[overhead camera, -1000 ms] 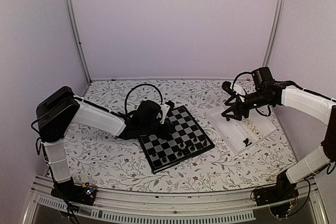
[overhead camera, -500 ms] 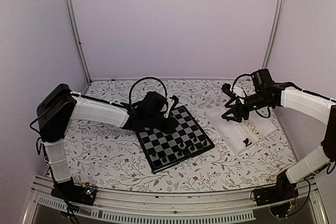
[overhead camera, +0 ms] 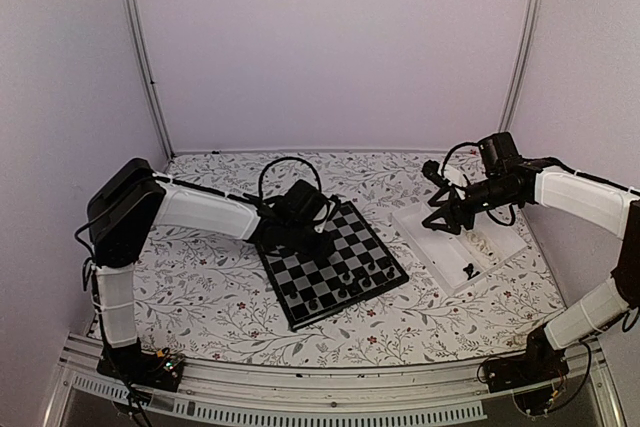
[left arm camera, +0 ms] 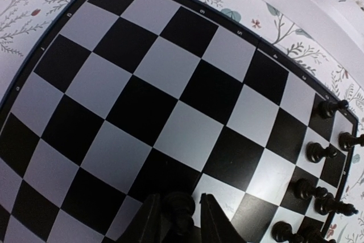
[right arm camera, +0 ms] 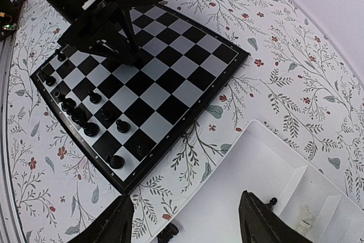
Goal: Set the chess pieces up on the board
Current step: Pick up the chess piece from the chessboard, then place the chess piece on the chessboard, then adjust the chess piece in the storage box.
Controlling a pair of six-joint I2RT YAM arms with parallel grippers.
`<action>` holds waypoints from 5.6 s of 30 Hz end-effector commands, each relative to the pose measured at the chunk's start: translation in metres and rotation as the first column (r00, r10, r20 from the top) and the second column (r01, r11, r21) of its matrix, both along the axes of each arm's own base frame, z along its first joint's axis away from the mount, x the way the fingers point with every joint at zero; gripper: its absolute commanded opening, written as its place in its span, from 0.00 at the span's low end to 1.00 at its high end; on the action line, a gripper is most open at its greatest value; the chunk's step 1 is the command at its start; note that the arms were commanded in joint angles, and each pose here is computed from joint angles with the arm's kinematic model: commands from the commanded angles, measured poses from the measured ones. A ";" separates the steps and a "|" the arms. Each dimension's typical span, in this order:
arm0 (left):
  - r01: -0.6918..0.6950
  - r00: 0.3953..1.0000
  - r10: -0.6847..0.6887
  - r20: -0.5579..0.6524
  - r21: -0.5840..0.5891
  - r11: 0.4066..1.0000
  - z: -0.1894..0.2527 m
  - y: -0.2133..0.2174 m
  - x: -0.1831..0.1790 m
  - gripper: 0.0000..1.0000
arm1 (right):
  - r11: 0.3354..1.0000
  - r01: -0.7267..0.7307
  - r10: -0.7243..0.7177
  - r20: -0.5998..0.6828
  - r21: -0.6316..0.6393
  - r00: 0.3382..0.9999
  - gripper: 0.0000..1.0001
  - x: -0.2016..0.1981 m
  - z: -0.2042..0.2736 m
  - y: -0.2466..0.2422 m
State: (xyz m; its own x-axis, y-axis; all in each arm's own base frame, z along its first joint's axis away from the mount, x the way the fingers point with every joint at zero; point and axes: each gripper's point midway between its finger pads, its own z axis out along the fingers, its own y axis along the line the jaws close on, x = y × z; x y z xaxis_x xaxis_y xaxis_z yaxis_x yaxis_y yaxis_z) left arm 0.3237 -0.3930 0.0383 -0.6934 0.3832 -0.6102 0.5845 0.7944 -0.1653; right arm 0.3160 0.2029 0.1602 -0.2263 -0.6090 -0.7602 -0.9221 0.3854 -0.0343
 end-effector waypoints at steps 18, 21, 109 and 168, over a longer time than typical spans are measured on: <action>-0.008 0.999 0.009 0.047 -0.004 1.000 0.028 0.001 0.004 0.27 | 1.000 -0.016 0.016 -0.011 0.000 1.000 0.67 -0.004 -0.005 0.002; -0.008 0.998 0.008 0.057 -0.010 1.000 0.032 0.001 0.005 0.23 | 1.000 -0.018 0.018 -0.011 0.001 1.000 0.67 -0.004 -0.005 0.002; 0.365 0.931 -0.365 -0.007 0.086 0.927 0.045 -0.012 -0.124 0.31 | 0.998 0.056 -0.056 0.050 -0.001 0.997 0.69 0.018 0.037 -0.003; 0.282 0.937 -0.227 0.267 -0.190 0.940 0.134 -0.083 -0.055 0.36 | 0.858 0.288 -0.426 -0.278 -0.425 0.861 0.38 0.099 -0.136 -0.040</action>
